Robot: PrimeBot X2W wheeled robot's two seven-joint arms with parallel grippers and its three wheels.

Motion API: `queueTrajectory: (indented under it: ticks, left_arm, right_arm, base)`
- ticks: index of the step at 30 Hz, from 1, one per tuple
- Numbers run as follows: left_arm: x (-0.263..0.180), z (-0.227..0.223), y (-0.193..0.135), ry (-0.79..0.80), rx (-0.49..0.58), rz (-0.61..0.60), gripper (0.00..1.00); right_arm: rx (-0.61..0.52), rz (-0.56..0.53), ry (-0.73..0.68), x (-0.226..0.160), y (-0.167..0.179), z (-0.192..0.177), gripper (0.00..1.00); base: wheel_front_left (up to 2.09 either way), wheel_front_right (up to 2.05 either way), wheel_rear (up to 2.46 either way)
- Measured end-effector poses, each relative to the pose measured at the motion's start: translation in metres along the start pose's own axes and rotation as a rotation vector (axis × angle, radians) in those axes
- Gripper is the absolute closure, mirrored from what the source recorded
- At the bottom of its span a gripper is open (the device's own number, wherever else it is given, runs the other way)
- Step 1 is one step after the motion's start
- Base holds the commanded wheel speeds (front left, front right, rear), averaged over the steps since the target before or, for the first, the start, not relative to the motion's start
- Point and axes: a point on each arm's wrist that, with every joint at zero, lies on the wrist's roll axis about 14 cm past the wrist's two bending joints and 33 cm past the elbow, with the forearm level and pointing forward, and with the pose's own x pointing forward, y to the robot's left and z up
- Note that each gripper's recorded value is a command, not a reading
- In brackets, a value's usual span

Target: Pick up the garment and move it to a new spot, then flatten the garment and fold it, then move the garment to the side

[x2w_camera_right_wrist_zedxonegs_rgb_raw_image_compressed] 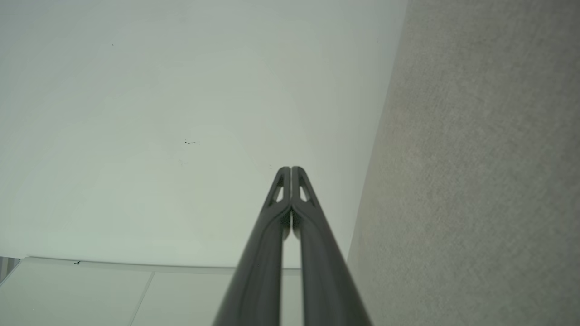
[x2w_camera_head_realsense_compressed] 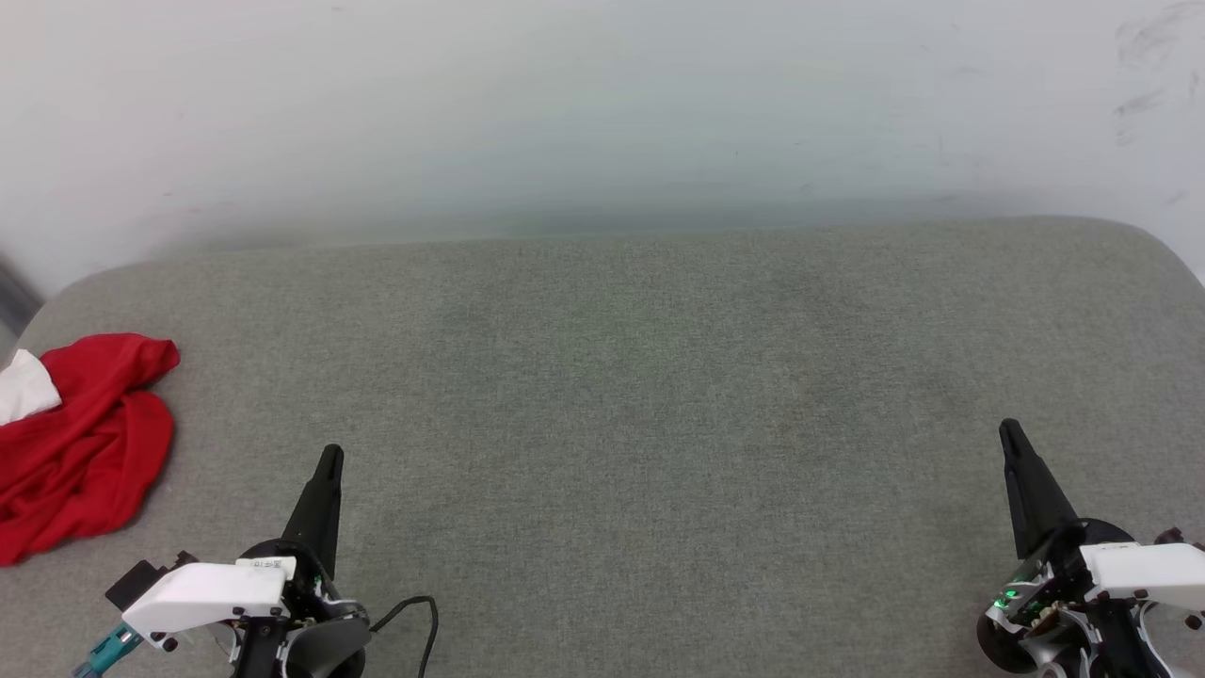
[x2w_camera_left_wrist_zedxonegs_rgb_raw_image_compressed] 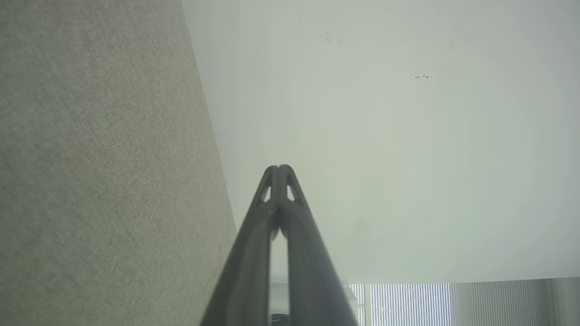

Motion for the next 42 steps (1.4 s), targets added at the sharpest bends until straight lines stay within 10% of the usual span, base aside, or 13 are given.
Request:
queueTrajectory:
  ticks: [29, 30, 42]
  left_arm:
    - [0.000, 0.000, 0.000, 0.000, 0.000, 0.000, 1.00]
    - [0.000, 0.000, 0.000, 0.000, 0.000, 0.000, 0.00]
    - [-0.011, 0.005, 0.017, -0.035, 0.040, 0.051, 0.00]
  right_arm:
    - [0.000, 0.000, 0.000, 0.000, 0.000, 0.000, 1.00]
    - [0.000, 0.000, 0.000, 0.000, 0.000, 0.000, 0.00]
    - [-0.045, -0.079, -0.033, -0.012, -0.026, 0.005, 0.00]
  base:
    - [0.00, 0.00, 0.00]
    - [0.00, 0.00, 0.00]
    - [0.00, 0.00, 0.00]
